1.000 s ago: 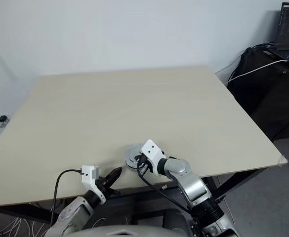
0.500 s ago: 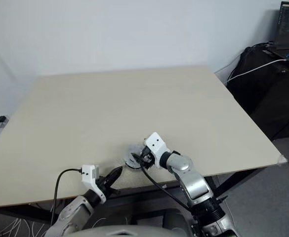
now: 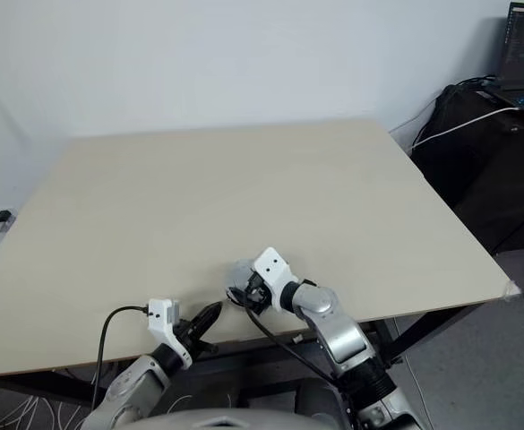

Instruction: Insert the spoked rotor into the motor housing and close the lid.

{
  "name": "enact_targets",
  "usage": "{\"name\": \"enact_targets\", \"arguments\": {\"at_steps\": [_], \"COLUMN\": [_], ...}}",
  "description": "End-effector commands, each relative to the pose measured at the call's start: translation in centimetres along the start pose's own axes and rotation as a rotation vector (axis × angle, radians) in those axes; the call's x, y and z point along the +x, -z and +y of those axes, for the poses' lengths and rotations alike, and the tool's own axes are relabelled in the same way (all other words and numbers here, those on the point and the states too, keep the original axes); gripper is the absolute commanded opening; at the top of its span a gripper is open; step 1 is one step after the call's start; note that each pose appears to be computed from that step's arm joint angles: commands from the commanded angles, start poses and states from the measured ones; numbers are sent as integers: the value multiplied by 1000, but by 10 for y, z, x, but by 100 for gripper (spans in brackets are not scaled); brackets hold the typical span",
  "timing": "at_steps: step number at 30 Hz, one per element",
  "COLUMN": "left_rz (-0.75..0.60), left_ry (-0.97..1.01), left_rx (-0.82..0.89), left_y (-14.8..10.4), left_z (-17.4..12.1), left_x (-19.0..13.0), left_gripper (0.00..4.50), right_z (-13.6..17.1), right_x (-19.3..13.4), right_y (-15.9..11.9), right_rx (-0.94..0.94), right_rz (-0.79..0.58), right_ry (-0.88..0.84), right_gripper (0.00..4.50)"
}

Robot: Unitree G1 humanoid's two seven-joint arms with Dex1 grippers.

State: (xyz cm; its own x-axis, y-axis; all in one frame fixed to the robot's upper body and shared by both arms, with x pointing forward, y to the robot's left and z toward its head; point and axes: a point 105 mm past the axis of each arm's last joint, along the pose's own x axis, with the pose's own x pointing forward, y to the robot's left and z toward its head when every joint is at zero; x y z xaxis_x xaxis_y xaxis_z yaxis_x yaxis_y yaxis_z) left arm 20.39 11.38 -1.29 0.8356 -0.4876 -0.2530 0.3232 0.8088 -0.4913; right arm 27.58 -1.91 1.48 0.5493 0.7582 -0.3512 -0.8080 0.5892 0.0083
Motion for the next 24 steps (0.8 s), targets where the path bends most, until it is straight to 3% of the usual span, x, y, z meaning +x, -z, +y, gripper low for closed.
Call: {"name": "enact_targets", "arguments": {"at_steps": [1,8,12,24], "left_rz": [-49,-54,-55,-57], "left_ry": [21,19,18,22], "left_rx": [13,14,13,5], "left_y": [-12,-13,-13,-11], "left_z": [-4,-3,-3,-5], "left_x": [1,1,1,3], "left_gripper": [0,0,0,0], "right_z": [-2,-5,-7,-12], "right_x": [3,4,3,-5], "right_y": [-9,-2,-1,-4], "right_rx": [-20,0,2,39], "right_rz": [-27,-1,3,22], "right_ry": [1,8,16,-12], "right_gripper": [446,446,326,321]}}
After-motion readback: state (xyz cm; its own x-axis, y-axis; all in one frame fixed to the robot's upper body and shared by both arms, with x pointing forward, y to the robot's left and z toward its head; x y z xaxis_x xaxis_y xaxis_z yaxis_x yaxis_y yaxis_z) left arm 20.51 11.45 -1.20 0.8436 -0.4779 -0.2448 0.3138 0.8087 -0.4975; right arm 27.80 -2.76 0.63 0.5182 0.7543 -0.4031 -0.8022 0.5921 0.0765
